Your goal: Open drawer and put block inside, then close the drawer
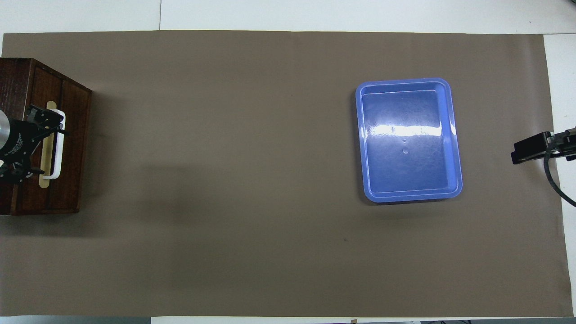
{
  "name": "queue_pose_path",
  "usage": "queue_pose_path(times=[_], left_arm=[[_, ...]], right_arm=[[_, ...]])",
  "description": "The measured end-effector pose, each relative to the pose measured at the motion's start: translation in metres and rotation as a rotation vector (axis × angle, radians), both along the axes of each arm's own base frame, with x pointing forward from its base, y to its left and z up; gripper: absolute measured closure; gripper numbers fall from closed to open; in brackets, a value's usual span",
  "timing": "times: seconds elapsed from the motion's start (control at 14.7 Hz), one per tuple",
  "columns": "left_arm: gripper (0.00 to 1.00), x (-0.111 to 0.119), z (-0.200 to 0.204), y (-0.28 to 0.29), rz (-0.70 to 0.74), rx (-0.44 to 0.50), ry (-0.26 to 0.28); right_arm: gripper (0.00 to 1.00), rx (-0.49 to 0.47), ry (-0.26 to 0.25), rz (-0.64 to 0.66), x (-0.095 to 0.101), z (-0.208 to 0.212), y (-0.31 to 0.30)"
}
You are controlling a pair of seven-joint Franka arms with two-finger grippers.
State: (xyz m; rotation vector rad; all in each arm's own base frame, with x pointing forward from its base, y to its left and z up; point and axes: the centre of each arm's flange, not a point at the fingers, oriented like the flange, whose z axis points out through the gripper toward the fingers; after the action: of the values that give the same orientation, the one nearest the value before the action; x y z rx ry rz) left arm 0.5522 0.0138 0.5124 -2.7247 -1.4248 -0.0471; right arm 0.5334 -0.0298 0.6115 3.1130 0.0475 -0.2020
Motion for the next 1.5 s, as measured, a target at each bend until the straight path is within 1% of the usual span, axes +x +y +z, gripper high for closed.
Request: queue_pose_path(times=[0.07, 0.27, 0.41, 0.55, 0.68, 0.82, 1.02, 1.5], left_arm=[[0.0, -0.001, 0.007, -0.006, -0.065, -0.004, 0.011], [0.0, -0.005, 0.022, -0.019, -0.333, -0.037, 0.082], [0.0, -0.009, 0.025, -0.027, -0.498, -0.058, 0.118], [0.0, -0.011, 0.027, -0.042, -0.65, -0.076, 0.144], [0.0, -0.013, 0.032, -0.062, -0.753, -0.084, 0.159], [0.0, -0.015, 0.042, -0.074, -0.83, -0.088, 0.171], [0.0, -0.014, 0.049, -0.068, -0.941, -0.104, 0.188], [0.0, -0.01, 0.054, -0.064, -0.958, -0.106, 0.183]], right_arm=[[0.0, 0.0, 0.0, 0.001, 0.0, 0.0, 0.0], [0.0, 0.0, 0.0, 0.001, 0.0, 0.0, 0.0], [0.0, 0.0, 0.0, 0.001, 0.0, 0.0, 0.0], [0.0, 0.0, 0.0, 0.001, 0.0, 0.0, 0.0], [0.0, 0.0, 0.0, 0.001, 0.0, 0.0, 0.0], [0.0, 0.0, 0.0, 0.001, 0.0, 0.0, 0.0], [0.0, 0.0, 0.0, 0.001, 0.0, 0.0, 0.0], [0.0, 0.0, 0.0, 0.001, 0.0, 0.0, 0.0]])
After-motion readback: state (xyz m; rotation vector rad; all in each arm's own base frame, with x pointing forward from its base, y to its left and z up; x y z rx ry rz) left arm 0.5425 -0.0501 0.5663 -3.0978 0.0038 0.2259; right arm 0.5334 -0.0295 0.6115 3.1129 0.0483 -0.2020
